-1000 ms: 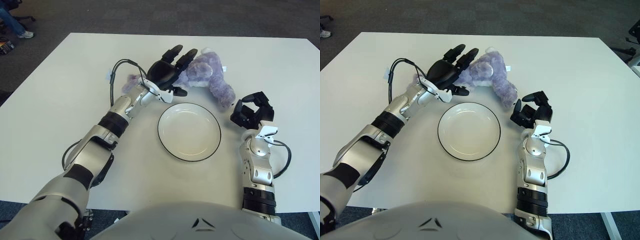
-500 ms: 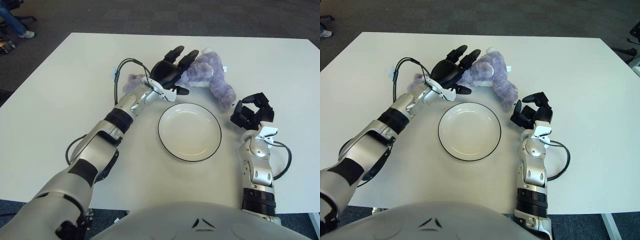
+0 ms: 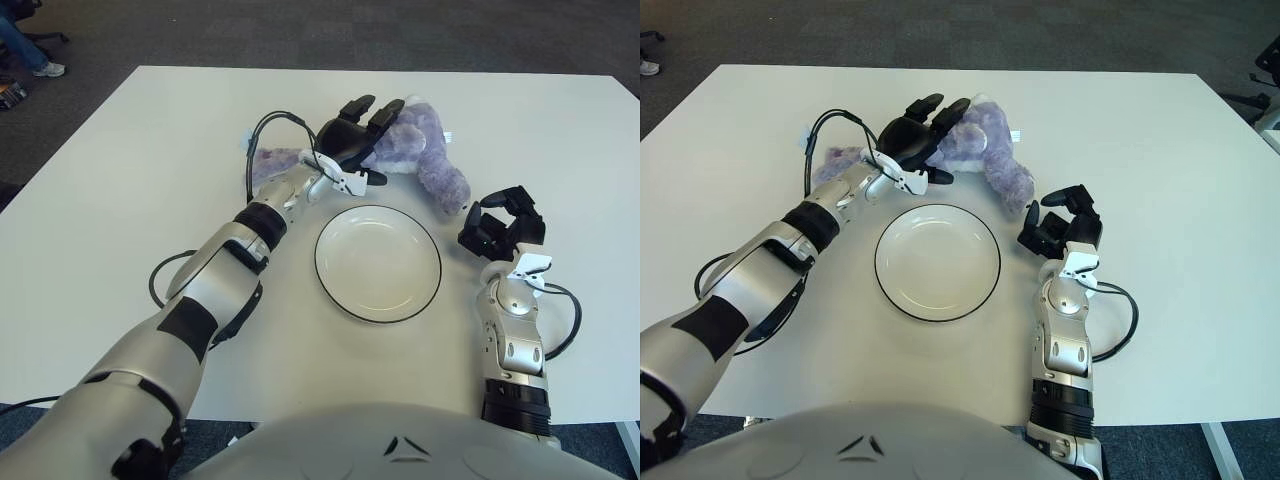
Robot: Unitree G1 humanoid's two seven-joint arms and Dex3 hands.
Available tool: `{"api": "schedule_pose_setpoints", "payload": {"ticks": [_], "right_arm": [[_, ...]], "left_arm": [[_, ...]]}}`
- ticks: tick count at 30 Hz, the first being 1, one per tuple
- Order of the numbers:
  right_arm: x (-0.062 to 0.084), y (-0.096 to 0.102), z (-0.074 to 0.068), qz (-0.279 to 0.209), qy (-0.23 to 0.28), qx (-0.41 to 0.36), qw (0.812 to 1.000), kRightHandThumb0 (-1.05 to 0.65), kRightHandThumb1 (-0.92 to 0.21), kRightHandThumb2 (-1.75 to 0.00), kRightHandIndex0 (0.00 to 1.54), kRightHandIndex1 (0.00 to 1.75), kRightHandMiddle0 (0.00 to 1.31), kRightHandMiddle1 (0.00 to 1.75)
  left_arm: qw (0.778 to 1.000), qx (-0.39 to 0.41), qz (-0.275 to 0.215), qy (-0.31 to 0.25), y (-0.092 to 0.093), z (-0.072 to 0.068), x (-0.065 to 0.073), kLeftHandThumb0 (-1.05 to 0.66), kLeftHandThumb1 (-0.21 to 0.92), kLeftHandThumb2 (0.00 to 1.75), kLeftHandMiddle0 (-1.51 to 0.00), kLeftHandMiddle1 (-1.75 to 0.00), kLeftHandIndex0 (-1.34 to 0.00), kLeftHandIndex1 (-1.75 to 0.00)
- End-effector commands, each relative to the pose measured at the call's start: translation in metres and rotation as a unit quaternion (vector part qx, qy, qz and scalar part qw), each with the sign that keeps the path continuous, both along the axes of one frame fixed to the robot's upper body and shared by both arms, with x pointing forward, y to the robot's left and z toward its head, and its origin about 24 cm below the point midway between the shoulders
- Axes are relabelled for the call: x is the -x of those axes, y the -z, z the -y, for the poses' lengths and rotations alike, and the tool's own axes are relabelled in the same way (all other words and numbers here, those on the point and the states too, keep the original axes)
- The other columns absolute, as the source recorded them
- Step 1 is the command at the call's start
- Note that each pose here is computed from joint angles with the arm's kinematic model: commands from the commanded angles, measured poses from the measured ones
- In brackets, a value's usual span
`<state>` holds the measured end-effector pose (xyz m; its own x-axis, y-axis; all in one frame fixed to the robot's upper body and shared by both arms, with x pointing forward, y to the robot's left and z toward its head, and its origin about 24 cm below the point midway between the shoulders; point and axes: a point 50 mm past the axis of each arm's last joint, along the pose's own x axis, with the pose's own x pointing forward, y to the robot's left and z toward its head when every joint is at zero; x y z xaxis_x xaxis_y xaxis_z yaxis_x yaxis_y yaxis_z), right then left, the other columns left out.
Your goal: Put the doll into the plate.
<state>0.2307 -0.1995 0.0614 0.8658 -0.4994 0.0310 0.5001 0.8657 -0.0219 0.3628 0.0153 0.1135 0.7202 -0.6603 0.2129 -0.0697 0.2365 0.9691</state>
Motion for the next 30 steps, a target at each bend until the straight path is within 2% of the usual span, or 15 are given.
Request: {"api": "schedule_pose_setpoints", "payload": {"ticks": [1,11,15,25,30], "right_arm": [[0.002,-0.002,0.0,0.0,0.007,0.001,1.0,-0.46,-0.39,-1.22,1.17,1.75,0.55,1.75],[0.003,-0.002,0.0,0.002,0.007,0.001,1.0,-0.46,-0.39,-1.22,1.17,1.75,0.55,1.75],[0.004,-0.003,0.0,0.006,0.008,0.0,1.0,-0.45,-0.39,-1.22,1.17,1.75,0.55,1.75],[0.006,-0.003,0.0,0.005,0.008,0.002,1.0,-0.46,-0.39,-1.22,1.17,1.75,0.55,1.75],[0.006,-0.003,0.0,0.005,0.005,0.002,1.0,-0.46,-0.38,-1.23,1.17,1.75,0.56,1.75]], "left_arm": [[1.0,-0.008,0.013,-0.005,-0.006,0.002,-0.004,-0.98,0.92,0.33,-0.03,-0.48,0.0,-0.08],[0.999,-0.042,0.015,-0.013,-0.007,0.007,-0.008,-1.03,0.92,0.33,0.0,-0.98,0.0,-0.05],[0.997,-0.071,0.0,-0.027,-0.006,0.01,-0.011,-1.04,0.92,0.31,0.0,-1.18,0.0,-0.03],[0.989,-0.142,-0.02,-0.044,-0.003,0.011,-0.016,-1.03,0.92,0.25,0.0,-1.56,0.0,0.0],[0.977,-0.204,-0.029,-0.054,-0.002,0.012,-0.019,-1.01,0.92,0.23,0.0,-1.71,-0.02,-0.01]]}}
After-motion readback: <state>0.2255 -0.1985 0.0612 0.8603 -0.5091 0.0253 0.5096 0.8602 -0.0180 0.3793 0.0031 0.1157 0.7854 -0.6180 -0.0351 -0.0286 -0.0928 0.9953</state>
